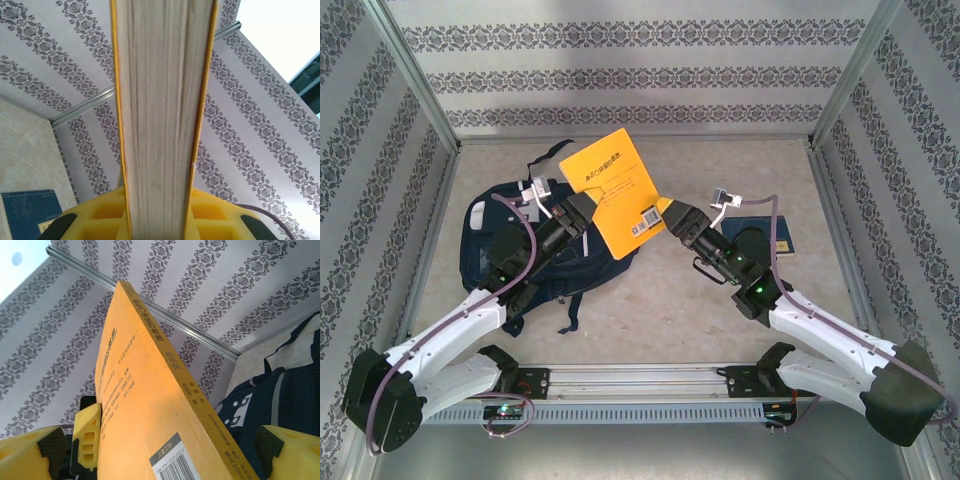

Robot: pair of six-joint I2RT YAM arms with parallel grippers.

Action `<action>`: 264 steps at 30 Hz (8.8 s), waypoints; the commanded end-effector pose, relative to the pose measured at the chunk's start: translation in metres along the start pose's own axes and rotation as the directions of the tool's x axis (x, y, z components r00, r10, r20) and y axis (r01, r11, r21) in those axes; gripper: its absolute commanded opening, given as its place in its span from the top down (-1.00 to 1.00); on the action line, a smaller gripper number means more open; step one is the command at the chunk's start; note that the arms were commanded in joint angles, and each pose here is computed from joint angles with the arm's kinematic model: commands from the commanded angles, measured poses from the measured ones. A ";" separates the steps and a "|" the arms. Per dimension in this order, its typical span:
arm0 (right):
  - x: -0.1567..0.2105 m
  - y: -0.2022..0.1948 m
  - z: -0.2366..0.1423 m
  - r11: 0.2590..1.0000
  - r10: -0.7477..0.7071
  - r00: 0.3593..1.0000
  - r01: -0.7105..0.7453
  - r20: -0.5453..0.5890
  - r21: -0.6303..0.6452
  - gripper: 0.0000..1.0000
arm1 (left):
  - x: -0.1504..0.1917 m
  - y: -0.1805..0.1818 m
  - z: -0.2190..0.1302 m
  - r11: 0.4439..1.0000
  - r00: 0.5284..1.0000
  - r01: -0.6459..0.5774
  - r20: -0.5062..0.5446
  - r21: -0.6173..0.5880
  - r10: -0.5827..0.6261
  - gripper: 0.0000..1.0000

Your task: Pack books, pencil case, and school supplies into a backpack

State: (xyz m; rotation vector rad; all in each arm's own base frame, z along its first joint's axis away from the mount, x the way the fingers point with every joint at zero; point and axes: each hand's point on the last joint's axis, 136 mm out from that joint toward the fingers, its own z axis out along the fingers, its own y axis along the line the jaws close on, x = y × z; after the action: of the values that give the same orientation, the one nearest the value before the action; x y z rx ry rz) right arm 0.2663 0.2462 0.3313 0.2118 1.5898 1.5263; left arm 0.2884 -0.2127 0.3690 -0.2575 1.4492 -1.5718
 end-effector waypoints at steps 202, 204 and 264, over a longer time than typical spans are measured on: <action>0.118 -0.156 0.090 0.915 0.190 0.871 0.011 -0.453 0.404 -0.65 | 0.006 0.019 0.047 0.857 0.692 -0.498 -0.657 -0.133 0.300 1.00; 0.113 -0.152 0.081 0.917 0.162 0.876 0.037 -0.455 0.397 -0.75 | 0.000 0.026 0.045 0.859 0.710 -0.487 -0.645 -0.160 0.282 1.00; -0.037 -0.358 -0.132 0.178 0.400 0.917 -0.068 -0.009 0.982 -0.69 | 0.002 0.136 0.020 0.765 0.799 -0.448 -0.591 -0.464 0.110 -0.34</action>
State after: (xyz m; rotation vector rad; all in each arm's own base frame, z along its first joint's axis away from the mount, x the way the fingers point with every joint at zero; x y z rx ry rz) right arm 0.3978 0.0201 0.0345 0.9935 2.5707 0.3563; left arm 0.3684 -0.2038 0.2431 0.0473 2.3447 -0.8879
